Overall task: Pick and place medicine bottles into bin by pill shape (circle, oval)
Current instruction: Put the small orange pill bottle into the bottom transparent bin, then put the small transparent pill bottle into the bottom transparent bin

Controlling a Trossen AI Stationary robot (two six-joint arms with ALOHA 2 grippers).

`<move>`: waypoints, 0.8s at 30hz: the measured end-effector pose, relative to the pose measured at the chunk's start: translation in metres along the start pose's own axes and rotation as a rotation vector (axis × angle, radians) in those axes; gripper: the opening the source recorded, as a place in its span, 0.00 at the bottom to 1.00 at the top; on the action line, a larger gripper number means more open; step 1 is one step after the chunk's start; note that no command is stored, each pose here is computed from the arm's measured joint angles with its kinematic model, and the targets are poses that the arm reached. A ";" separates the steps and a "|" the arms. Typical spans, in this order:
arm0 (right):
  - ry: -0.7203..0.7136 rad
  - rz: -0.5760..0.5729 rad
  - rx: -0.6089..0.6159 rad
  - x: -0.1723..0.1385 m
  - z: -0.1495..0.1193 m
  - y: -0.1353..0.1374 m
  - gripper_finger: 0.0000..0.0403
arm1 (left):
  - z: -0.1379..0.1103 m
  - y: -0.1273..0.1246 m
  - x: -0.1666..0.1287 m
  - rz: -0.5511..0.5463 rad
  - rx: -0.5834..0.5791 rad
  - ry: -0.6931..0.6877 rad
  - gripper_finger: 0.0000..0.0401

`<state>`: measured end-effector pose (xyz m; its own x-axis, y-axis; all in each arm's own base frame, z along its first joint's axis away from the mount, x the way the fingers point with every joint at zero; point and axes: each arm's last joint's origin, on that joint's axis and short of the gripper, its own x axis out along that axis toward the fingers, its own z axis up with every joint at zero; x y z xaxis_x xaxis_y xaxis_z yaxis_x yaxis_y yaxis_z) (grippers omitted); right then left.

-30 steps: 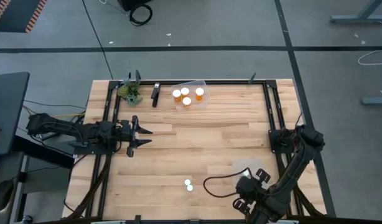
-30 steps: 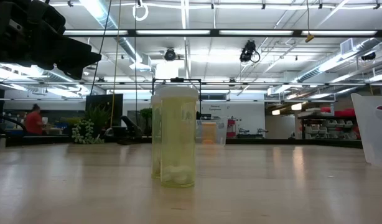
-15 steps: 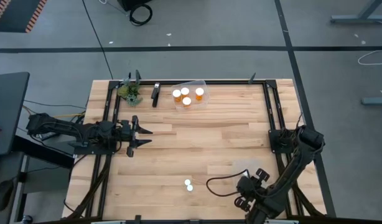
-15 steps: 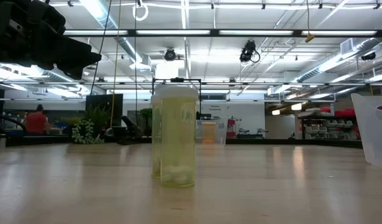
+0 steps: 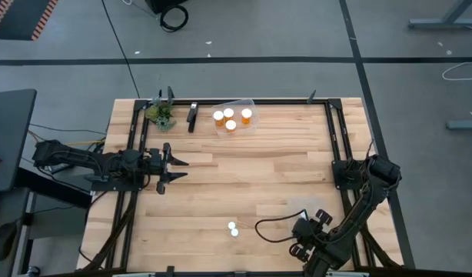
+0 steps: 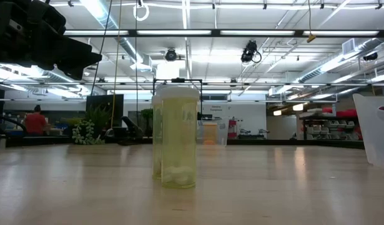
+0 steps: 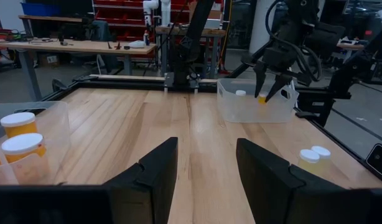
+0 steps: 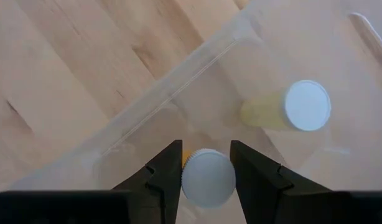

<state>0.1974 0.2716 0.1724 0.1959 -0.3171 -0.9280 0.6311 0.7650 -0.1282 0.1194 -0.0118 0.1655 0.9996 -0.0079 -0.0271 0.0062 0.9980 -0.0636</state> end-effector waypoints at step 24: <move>0.028 0.056 0.120 -0.026 0.012 -0.014 0.52 | 0.000 0.000 0.000 0.000 0.000 0.001 0.43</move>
<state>0.1925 0.2618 0.2024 0.2130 -0.2588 -0.9422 0.7055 0.7079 -0.0350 0.1195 -0.0118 0.1654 0.9996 -0.0078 -0.0278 0.0060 0.9980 -0.0632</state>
